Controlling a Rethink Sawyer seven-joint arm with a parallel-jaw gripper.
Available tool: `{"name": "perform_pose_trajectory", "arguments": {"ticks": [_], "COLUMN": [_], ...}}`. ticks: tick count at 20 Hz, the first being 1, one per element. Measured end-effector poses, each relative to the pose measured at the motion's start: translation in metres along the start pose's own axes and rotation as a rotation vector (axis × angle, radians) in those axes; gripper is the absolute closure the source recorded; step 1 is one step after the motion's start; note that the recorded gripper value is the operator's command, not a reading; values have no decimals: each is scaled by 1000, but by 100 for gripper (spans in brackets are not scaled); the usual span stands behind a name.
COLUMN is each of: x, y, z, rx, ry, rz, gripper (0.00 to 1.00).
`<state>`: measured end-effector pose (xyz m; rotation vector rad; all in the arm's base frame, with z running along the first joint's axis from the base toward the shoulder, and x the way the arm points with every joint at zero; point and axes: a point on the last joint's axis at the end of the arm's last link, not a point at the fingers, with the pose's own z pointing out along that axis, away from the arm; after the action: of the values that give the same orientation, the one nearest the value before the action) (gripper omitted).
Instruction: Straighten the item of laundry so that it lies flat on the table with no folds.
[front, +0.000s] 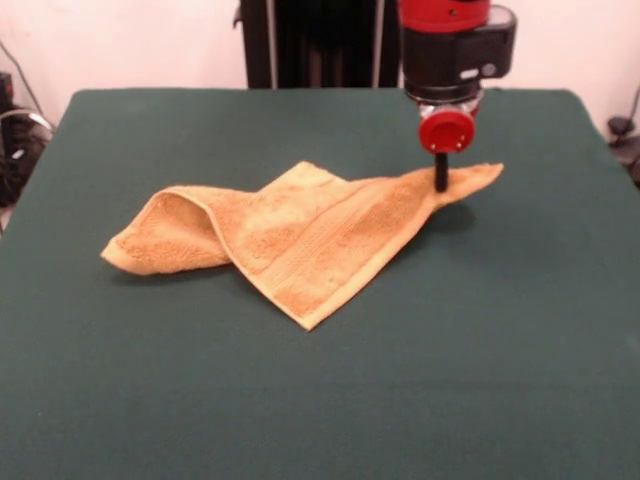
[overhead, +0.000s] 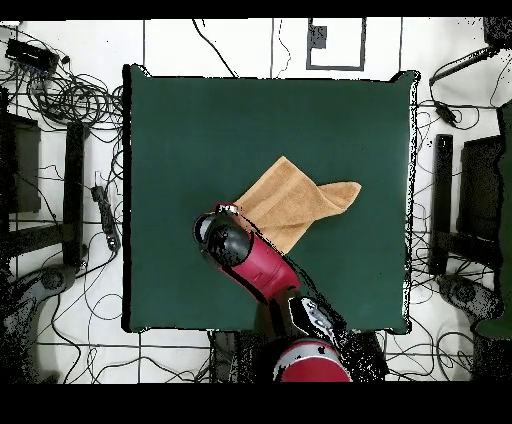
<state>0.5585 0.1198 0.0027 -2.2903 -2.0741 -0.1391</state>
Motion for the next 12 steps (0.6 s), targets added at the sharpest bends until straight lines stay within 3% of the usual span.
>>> {"name": "perform_pose_trajectory", "arguments": {"ticks": [7, 8, 12], "x": [-3, -5, -6], "y": [-16, -19, -24], "z": [0, 1, 1], "rx": [17, 19, 24], "ry": [-9, -20, -43], "rz": [9, 13, 11], "gripper": [100, 0, 0]}}
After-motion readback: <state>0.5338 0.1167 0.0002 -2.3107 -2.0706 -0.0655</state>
